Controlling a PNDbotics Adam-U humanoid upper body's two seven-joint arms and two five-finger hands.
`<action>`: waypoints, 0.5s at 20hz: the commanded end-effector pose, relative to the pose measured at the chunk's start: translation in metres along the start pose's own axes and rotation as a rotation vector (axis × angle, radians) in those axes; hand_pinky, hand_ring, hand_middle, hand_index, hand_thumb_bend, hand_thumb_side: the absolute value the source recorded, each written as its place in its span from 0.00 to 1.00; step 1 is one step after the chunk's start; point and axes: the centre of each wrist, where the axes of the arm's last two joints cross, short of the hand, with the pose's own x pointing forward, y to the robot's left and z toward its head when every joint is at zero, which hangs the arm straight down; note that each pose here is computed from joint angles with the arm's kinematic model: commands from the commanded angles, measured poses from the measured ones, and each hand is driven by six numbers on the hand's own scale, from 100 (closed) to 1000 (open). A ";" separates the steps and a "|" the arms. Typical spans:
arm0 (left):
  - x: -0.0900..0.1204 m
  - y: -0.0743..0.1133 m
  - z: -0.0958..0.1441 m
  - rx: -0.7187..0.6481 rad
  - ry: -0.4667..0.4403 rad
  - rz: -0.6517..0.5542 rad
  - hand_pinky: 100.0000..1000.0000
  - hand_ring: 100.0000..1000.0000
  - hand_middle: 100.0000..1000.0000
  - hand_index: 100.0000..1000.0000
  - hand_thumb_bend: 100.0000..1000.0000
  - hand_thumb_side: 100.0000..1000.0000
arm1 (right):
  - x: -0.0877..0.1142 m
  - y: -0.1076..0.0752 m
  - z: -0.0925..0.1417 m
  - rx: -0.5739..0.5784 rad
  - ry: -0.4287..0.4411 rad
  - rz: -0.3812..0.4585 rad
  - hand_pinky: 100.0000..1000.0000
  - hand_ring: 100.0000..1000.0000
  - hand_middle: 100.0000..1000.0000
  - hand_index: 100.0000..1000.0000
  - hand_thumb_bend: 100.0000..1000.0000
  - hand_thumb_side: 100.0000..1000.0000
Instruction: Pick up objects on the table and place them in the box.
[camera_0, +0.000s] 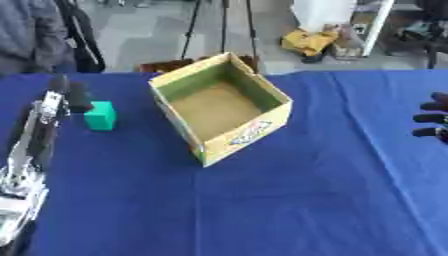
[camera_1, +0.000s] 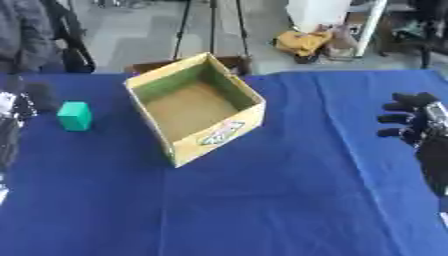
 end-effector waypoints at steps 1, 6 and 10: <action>0.008 0.006 -0.004 0.004 -0.028 -0.018 0.69 0.56 0.56 0.72 0.29 1.00 | 0.008 -0.003 -0.003 0.009 -0.022 0.011 0.56 0.66 0.65 0.80 0.00 0.87; 0.008 0.007 -0.004 0.005 -0.028 -0.020 0.69 0.56 0.56 0.72 0.29 1.00 | 0.007 -0.003 -0.003 0.010 -0.022 0.011 0.56 0.66 0.65 0.80 0.00 0.87; 0.011 0.014 -0.007 -0.017 -0.032 -0.069 0.68 0.57 0.56 0.72 0.27 0.98 | 0.007 -0.003 -0.003 0.013 -0.020 0.012 0.56 0.66 0.65 0.80 0.00 0.87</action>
